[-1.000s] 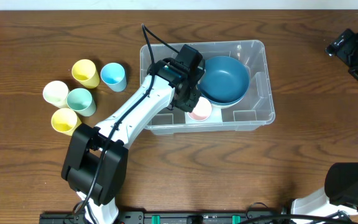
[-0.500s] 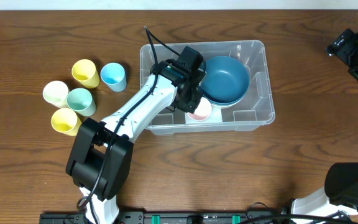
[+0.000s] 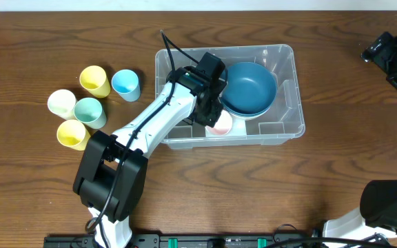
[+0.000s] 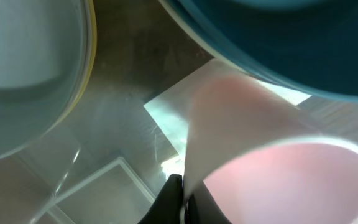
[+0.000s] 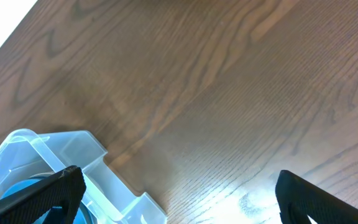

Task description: Pack container

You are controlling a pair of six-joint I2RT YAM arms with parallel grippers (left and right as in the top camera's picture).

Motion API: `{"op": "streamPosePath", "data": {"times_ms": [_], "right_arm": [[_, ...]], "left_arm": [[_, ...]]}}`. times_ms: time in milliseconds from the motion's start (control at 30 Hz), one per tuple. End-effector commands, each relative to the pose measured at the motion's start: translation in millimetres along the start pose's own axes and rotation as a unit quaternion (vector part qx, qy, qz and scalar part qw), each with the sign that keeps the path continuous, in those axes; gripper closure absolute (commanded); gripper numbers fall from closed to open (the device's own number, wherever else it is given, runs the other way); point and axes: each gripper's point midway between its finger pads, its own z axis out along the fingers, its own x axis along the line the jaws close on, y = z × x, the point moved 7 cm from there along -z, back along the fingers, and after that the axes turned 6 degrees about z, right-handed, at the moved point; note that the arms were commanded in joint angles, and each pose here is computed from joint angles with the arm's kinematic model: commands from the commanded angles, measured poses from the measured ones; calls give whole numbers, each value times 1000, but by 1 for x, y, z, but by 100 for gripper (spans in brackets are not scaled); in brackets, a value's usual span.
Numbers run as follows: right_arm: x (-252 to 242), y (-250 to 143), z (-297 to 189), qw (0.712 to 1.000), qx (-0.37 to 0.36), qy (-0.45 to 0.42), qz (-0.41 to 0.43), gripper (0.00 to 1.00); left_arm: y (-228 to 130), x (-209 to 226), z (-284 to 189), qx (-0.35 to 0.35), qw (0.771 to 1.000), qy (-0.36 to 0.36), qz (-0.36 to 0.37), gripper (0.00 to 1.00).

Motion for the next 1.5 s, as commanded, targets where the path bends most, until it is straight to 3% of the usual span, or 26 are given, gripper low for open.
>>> {"op": "streamPosePath", "data": {"times_ms": [0,1467], "right_arm": [[-1,2,-10,1000,-13,5,8,1],[-1,2,-10,1000,-13,5,8,1]], "left_arm": [[-4,-1,5,12,1000,-5,-8,94],[3,2,-42,13,999,37,-32,94]]}}
